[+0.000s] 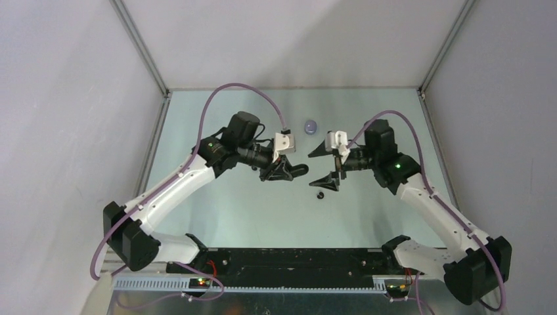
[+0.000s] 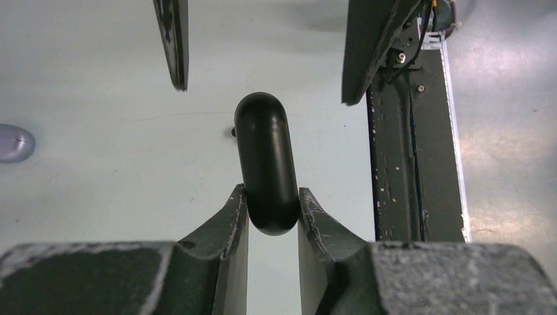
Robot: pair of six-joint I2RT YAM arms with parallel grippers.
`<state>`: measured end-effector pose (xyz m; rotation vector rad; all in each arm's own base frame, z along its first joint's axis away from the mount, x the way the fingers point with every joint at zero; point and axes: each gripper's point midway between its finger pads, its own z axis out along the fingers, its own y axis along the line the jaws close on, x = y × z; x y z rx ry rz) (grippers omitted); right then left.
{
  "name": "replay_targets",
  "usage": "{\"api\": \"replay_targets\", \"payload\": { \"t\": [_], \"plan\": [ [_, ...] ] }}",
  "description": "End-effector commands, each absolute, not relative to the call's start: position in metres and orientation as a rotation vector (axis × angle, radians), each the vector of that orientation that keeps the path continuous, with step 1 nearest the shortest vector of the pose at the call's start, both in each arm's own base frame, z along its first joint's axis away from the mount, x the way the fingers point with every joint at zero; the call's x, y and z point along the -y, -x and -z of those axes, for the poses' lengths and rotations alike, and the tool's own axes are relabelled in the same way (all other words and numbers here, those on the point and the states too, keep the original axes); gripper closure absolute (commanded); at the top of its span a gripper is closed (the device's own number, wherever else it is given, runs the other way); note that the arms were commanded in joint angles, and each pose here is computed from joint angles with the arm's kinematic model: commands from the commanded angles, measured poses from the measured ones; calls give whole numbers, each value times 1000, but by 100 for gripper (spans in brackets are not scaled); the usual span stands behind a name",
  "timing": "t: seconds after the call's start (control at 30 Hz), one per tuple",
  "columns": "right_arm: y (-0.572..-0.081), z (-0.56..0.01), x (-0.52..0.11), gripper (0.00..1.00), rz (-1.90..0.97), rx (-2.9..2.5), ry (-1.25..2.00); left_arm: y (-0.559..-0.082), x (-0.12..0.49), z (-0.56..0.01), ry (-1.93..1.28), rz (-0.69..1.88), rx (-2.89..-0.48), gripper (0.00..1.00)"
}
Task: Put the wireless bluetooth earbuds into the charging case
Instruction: Pick up the charging case at the center of the board.
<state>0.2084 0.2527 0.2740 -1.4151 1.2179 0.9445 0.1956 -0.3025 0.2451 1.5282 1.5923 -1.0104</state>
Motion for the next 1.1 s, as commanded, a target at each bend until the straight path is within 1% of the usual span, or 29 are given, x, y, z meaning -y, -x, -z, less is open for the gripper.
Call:
{"api": "replay_targets", "payload": {
  "t": [0.0, 0.23, 0.3, 0.47, 0.57, 0.63, 0.73, 0.83, 0.97, 1.07],
  "plan": [
    [-214, -279, -269, 18, -840, -1211, 1466, -184, 301, -251, -1559, 1005, -1509, 82],
    [-203, -264, -290, 30, -867, -1258, 1522, -186, 302, -237, -1589, 970, -1523, 83],
    [-202, -259, -293, 37, -871, -1274, 1533, -186, 302, -235, -1596, 960, -1520, 83],
    [-201, -247, -294, 47, -877, -1309, 1554, -188, 301, -232, -1605, 935, -1518, 84],
    [-199, -245, -295, 57, -897, -1313, 1563, -188, 301, -229, -1615, 923, -1521, 84],
    [-195, -245, -297, 61, -911, -1306, 1570, -188, 301, -226, -1623, 912, -1524, 84],
    [-190, -246, -299, 63, -934, -1295, 1579, -188, 302, -222, -1645, 892, -1519, 84],
    [-186, -249, -300, 62, -957, -1292, 1581, -187, 303, -219, -1667, 865, -1518, 84],
    [-182, -249, -300, 63, -981, -1294, 1598, -187, 303, -217, -1682, 844, -1517, 86],
    [-177, -246, -298, 60, -996, -1293, 1616, -188, 303, -218, -1684, 837, -1516, 87]
  ]
}}
